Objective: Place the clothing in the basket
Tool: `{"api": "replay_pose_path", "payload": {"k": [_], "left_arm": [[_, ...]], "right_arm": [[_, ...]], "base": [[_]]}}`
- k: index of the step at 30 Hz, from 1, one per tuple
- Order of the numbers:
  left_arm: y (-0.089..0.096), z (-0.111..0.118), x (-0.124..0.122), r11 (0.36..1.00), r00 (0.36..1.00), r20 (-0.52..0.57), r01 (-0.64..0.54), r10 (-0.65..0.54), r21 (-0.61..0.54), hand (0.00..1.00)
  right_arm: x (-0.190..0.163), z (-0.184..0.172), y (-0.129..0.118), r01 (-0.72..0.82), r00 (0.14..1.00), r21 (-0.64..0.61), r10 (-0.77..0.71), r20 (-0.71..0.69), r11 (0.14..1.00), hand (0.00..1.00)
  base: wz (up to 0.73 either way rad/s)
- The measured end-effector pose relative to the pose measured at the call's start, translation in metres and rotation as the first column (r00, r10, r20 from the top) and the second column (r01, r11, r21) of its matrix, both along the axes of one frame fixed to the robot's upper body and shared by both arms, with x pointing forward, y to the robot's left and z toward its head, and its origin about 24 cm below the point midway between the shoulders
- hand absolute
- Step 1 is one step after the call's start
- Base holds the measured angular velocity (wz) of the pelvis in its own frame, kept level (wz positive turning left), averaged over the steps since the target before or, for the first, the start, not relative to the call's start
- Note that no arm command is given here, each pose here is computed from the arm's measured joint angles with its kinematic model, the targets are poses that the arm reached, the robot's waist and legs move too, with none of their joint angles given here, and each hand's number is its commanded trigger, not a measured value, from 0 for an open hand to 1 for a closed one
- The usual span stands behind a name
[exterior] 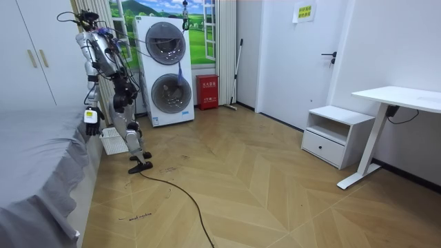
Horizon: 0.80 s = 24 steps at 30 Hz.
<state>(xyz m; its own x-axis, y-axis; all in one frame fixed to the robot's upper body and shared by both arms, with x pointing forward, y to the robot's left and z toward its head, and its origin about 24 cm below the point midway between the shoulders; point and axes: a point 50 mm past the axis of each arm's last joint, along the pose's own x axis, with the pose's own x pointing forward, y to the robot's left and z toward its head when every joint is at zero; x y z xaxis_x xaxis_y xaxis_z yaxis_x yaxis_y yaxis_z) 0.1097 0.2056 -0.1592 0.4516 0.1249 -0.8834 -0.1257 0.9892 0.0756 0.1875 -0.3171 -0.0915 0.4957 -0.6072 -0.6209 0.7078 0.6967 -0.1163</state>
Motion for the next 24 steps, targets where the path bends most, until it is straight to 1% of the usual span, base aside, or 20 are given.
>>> {"api": "replay_pose_path", "payload": {"k": [10,15,24], "left_arm": [[-0.0002,-0.0006,-0.0012,1.0,1.0,-0.007,-0.001,0.001,0.0,0.0],[-0.0002,-0.0003,-0.0001,1.0,1.0,-0.005,0.001,-0.001,0.0,0.0],[0.0009,-0.0013,-0.0031,1.0,1.0,-0.022,-0.002,0.002,0.002,0.0]], "right_arm": [[-0.0064,-0.0074,0.0031,0.008,0.999,0.042,-0.006,-0.031,0.999,0.0],[-0.0088,-0.0091,0.0033,0.011,0.999,0.045,-0.009,-0.043,0.999,0.0],[-0.0032,-0.0065,0.0038,0.019,1.0,0.052,-0.018,-0.024,0.998,0.0]], "base": [[0.16],[0.05],[0.01]]}}
